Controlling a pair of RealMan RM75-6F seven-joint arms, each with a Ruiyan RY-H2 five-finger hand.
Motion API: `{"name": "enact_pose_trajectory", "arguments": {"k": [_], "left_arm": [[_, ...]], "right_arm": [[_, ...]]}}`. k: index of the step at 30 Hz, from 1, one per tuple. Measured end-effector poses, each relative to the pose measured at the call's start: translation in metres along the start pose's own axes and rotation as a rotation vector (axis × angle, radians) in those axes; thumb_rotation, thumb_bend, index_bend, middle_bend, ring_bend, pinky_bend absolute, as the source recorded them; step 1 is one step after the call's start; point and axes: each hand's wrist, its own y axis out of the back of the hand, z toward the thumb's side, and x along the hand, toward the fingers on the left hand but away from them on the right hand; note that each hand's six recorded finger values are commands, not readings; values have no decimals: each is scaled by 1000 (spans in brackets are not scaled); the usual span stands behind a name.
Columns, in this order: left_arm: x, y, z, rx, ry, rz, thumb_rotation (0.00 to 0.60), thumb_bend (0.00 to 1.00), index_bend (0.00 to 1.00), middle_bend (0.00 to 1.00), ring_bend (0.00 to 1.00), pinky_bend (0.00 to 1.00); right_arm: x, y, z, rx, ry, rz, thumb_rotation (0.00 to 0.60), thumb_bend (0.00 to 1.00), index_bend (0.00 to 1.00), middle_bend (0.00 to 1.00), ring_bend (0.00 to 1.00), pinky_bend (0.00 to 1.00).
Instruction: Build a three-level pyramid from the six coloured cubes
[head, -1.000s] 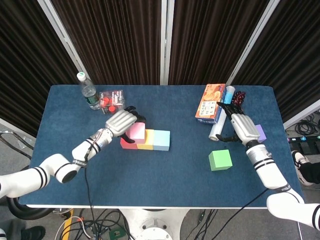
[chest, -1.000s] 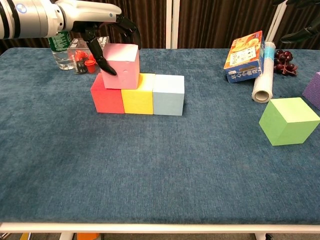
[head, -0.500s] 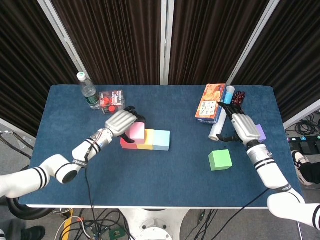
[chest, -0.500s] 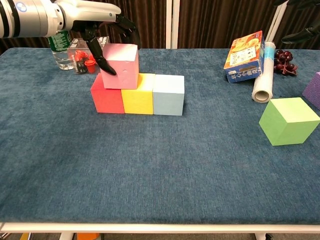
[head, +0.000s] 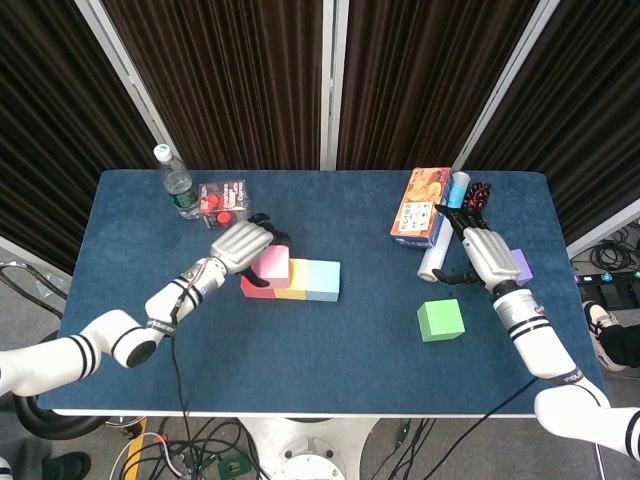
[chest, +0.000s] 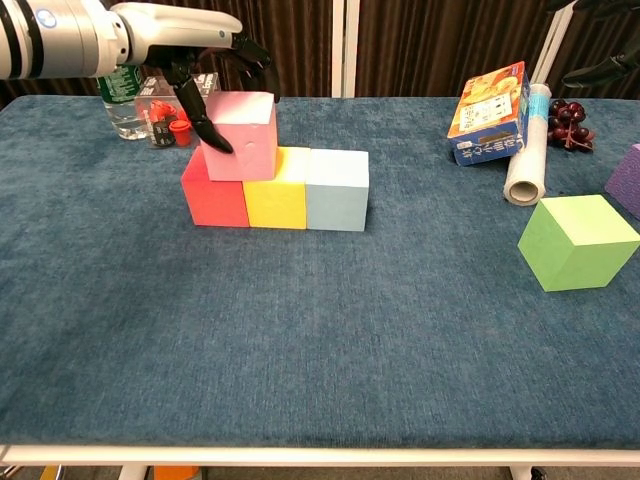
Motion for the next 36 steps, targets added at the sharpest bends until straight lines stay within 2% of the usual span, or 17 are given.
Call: {"name": "enact_pose_trajectory", "arguments": {"k": [16,22,29,36], "left_arm": [[-2,-3,0,7,9,-1,600,60,165,284,227,114],[-6,-1,3,-10,5,11,600,48,82,185,158,106],[-23,7,3,-64,-6,68,600,46,68,151,132,106],[-65,26,-26,-105,59,177,600,41,69,151,132,106]], "right_arm": [[1,1,-2,-5,-2,-6,600,190,0,69,0,0],[5,3,-4,-11,-5,-15,600,192,0,67,0,0],[21,3,-13,-25,-7,-24,600,192,0,67,0,0],[48,-8,-29,-31,-22,21,600,171,0,83,0,0]]}}
